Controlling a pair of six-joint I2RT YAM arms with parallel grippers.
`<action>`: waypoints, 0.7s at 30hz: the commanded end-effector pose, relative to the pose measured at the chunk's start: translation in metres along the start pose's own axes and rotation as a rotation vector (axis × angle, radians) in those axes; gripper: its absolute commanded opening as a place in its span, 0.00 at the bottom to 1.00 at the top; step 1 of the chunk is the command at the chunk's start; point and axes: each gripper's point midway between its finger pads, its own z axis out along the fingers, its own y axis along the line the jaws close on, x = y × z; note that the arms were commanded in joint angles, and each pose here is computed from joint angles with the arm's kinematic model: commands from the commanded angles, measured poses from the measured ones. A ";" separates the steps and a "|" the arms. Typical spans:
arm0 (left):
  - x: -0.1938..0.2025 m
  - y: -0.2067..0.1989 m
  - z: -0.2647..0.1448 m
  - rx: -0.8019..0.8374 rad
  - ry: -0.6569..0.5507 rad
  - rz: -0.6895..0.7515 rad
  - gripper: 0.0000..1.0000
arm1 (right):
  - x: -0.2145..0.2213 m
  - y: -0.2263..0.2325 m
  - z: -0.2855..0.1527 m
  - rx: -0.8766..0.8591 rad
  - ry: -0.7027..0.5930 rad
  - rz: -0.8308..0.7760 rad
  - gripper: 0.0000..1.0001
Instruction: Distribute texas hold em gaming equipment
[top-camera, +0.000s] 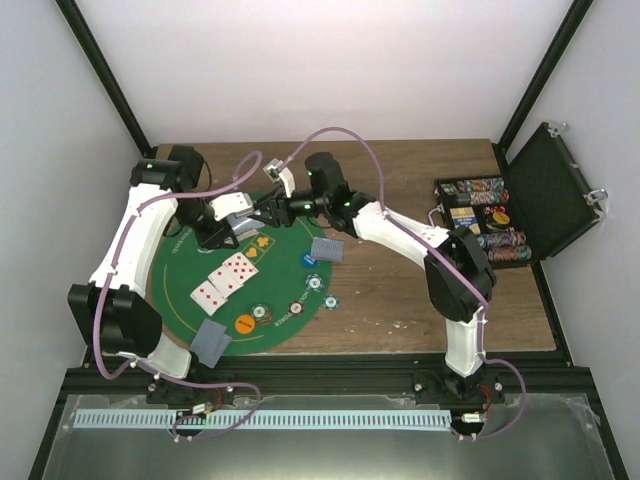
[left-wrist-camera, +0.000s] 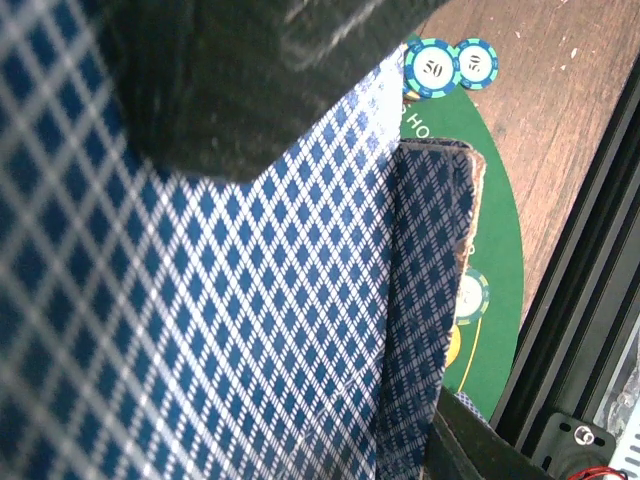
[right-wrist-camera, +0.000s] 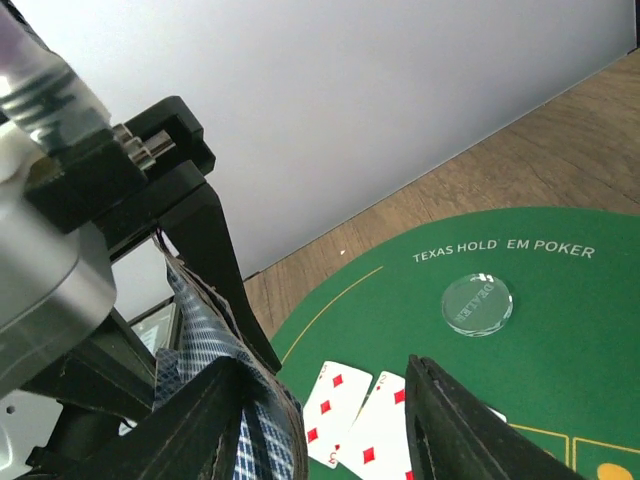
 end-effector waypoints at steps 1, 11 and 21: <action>0.001 -0.003 -0.002 0.016 -0.016 -0.005 0.37 | -0.010 0.001 -0.009 0.023 -0.005 -0.017 0.44; 0.008 0.004 0.000 0.011 -0.016 -0.028 0.37 | -0.015 0.002 -0.010 0.029 0.000 -0.036 0.22; 0.015 0.018 0.006 0.014 -0.012 -0.075 0.37 | -0.018 0.005 -0.012 0.032 0.012 -0.058 0.01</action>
